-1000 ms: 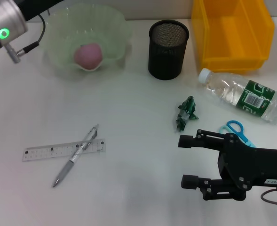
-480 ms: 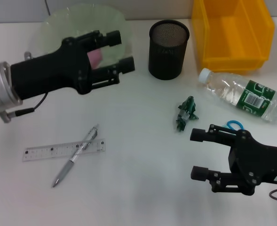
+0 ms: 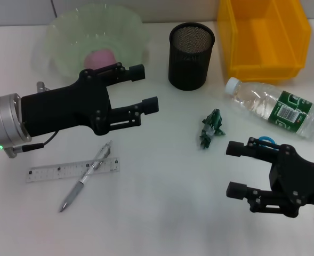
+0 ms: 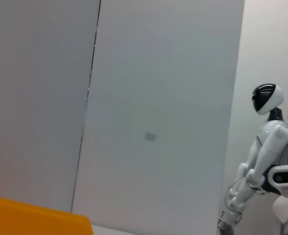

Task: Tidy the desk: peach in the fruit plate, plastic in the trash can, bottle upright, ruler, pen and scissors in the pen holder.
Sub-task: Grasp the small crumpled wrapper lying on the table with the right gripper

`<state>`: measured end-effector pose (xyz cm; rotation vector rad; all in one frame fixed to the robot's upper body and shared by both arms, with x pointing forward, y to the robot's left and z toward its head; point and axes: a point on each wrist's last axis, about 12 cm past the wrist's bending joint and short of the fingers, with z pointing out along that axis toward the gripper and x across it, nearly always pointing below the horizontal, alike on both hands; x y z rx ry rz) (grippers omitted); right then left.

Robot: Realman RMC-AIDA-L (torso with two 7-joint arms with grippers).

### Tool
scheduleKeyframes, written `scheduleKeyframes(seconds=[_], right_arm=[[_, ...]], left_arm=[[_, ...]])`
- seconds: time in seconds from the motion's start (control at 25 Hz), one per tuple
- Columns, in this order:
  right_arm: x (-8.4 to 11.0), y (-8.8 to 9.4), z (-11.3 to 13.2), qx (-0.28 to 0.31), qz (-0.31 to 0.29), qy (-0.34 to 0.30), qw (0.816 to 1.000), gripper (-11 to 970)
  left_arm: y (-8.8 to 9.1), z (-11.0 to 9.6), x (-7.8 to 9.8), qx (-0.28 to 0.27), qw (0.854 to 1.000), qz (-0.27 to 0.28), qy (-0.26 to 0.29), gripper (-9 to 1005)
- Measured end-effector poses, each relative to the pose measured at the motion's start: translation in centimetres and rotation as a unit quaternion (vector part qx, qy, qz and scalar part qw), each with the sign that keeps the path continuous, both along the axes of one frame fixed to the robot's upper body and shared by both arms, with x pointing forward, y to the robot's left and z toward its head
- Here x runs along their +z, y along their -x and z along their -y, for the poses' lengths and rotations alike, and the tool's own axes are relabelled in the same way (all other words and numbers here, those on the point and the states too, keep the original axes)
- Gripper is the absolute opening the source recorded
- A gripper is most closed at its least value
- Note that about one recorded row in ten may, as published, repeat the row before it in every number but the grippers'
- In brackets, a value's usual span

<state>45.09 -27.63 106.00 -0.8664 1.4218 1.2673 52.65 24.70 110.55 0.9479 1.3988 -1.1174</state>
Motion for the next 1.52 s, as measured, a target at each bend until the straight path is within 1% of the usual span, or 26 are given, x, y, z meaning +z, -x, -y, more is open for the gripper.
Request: scheduleKeyframes(seconds=[0.48,0.56,0.6,0.68,0.8,0.92,1.08,1.16,1.2,1.24,1.36,1.4,1.44,1.52], right_arm=[[0.4,0.3,1.2,-0.026,0.006,-0.004,1.0,803],[0.5,0.1,1.6,-0.03,-0.005,0.001,1.0,803],[1.0,-0.4,2.2,-0.032,-0.017,0.009,0.999,803],[1.4,-0.6,2.5,-0.034,-0.019,0.014,0.999,803],[3.1,-1.5,4.1,-0.05,-0.04,0.034,0.997,803],[5.3,-3.1,6.1,-0.093,-0.085,0.068,0.99,803],[9.0,-4.8,7.9,-0.134,-0.126,0.121,0.976,803],[10.9,-5.8,7.9,-0.143,-0.151,0.162,0.965,803],[12.5,-7.0,7.5,-0.15,-0.178,0.201,0.952,803],[12.5,-7.0,7.5,-0.15,-0.178,0.201,0.952,803],[14.3,-8.9,6.7,-0.153,-0.22,0.241,0.933,803],[15.1,-10.1,5.9,-0.148,-0.256,0.259,0.92,803],[15.1,-10.1,5.9,-0.148,-0.256,0.259,0.92,803],[15.7,-11.4,4.9,-0.14,-0.288,0.281,0.905,803]], left_arm=[[0.4,-0.2,-0.3,0.004,1.0,0.009,-0.003,741],[0.4,-0.3,-0.4,0.008,1.0,0.011,-0.004,741],[0.3,-0.4,-0.4,0.009,1.0,0.012,-0.005,741],[0.3,-0.4,-0.4,0.01,1.0,0.013,-0.005,741],[0.3,-0.4,-0.4,0.01,1.0,0.012,-0.007,741],[0.4,-0.4,-0.4,0.01,1.0,0.012,-0.007,741],[0.5,-0.4,-0.5,0.01,1.0,0.011,-0.008,741],[0.5,-0.4,-0.6,0.01,1.0,0.01,-0.008,741],[0.6,-0.4,-0.6,0.01,1.0,0.01,-0.008,741],[0.6,-0.4,-0.6,0.01,1.0,0.01,-0.008,741],[0.6,-0.4,-0.7,0.01,1.0,0.016,-0.01,741],[0.6,-0.4,-0.7,0.01,1.0,0.019,-0.011,741],[0.6,-0.3,-0.7,0.009,1.0,0.022,-0.011,741],[0.6,-0.3,-0.7,0.009,1.0,0.026,-0.012,741]])
